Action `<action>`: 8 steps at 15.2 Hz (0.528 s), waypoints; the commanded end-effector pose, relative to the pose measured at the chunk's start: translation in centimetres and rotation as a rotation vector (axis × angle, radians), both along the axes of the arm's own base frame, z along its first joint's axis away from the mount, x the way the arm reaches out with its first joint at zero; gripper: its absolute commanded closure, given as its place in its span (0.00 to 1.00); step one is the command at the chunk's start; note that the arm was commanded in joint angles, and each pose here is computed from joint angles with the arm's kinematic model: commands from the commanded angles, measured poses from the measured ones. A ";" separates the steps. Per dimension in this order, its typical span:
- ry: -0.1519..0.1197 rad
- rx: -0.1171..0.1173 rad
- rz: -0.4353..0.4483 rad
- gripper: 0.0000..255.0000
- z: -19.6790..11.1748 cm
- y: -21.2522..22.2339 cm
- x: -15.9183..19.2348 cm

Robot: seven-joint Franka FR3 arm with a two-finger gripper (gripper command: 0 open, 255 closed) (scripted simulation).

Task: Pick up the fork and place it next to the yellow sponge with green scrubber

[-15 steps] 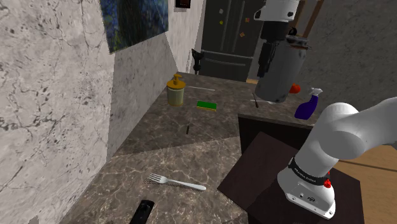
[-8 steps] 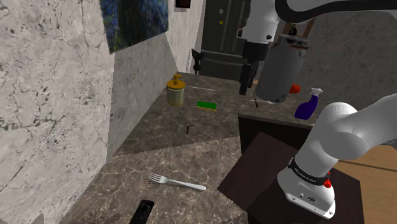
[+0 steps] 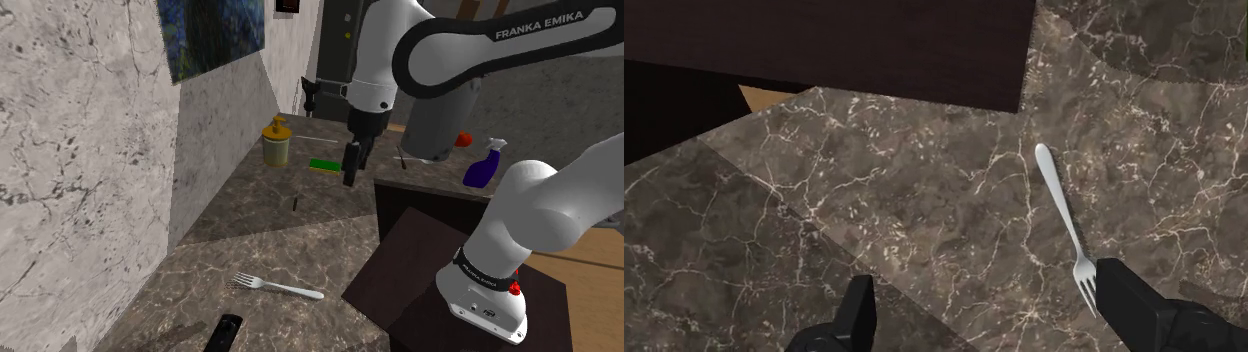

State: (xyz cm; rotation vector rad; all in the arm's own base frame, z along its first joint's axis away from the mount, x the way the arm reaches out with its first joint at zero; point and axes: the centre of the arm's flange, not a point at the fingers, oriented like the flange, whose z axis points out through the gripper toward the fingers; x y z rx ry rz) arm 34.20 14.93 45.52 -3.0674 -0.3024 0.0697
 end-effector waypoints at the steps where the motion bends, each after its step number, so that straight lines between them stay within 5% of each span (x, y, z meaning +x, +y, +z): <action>1: -0.009 -0.001 0.007 0.00 -2.3 1.8 0.6; 8: -0.033 -0.008 0.031 0.00 -9.0 7.6 2.8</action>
